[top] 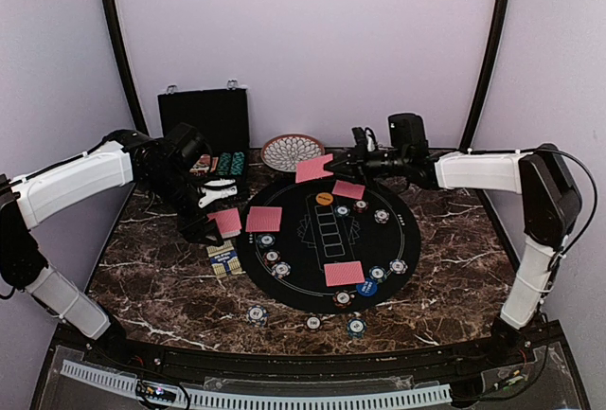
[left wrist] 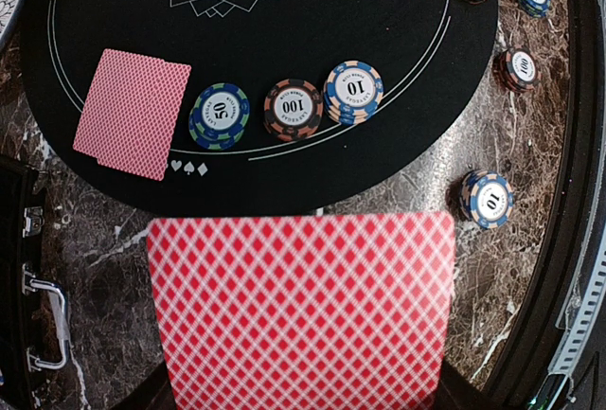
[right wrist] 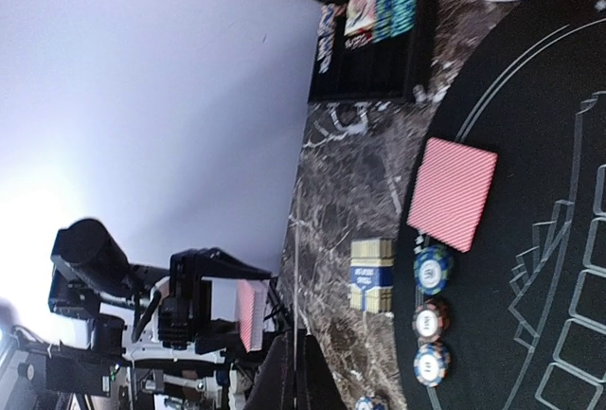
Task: Distribute texas hold em gaming equipment
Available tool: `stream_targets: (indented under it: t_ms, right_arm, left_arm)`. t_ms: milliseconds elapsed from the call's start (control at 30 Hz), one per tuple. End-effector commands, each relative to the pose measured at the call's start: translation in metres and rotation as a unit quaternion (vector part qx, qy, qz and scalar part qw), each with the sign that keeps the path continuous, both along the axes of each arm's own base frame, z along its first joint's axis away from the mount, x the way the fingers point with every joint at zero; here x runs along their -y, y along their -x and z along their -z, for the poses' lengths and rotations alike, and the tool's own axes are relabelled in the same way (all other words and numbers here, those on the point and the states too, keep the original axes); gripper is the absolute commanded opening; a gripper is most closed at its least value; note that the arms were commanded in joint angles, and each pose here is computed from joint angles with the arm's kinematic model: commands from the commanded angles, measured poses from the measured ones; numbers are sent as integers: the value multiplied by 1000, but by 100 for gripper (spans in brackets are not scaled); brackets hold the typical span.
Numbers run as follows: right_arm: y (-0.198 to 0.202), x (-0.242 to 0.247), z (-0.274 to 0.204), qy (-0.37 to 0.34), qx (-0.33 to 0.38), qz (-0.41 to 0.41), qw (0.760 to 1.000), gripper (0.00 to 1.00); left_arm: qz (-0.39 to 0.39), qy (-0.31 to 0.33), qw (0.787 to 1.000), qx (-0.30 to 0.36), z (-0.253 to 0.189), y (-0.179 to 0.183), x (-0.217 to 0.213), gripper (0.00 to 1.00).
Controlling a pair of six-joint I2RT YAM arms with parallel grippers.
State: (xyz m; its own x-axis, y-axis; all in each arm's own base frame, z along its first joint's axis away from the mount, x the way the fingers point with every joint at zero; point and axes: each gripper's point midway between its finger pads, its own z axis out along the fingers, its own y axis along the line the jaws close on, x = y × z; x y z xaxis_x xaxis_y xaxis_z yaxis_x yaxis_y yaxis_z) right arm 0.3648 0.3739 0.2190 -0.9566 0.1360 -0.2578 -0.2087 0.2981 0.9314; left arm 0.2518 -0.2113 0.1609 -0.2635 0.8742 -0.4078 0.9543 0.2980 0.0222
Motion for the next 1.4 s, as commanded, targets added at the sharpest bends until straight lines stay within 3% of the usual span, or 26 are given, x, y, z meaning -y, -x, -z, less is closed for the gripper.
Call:
stream_targets:
  t_ms: [0, 267, 567, 1367]
  right_arm:
    - [-46, 52, 12, 48, 22, 63, 997, 0]
    - [-102, 95, 67, 130, 4, 118, 984, 0]
    - [-138, 96, 104, 148, -17, 128, 981, 0]
    - [-160, 112, 151, 188, -52, 142, 971, 1]
  left_arm:
    - [7, 9, 1000, 11, -9, 6, -2, 0]
    - [6, 9, 1000, 9, -9, 6, -2, 0]
    - [5, 8, 1000, 11, -11, 7, -3, 0]
    - [5, 11, 1000, 8, -12, 9, -3, 0]
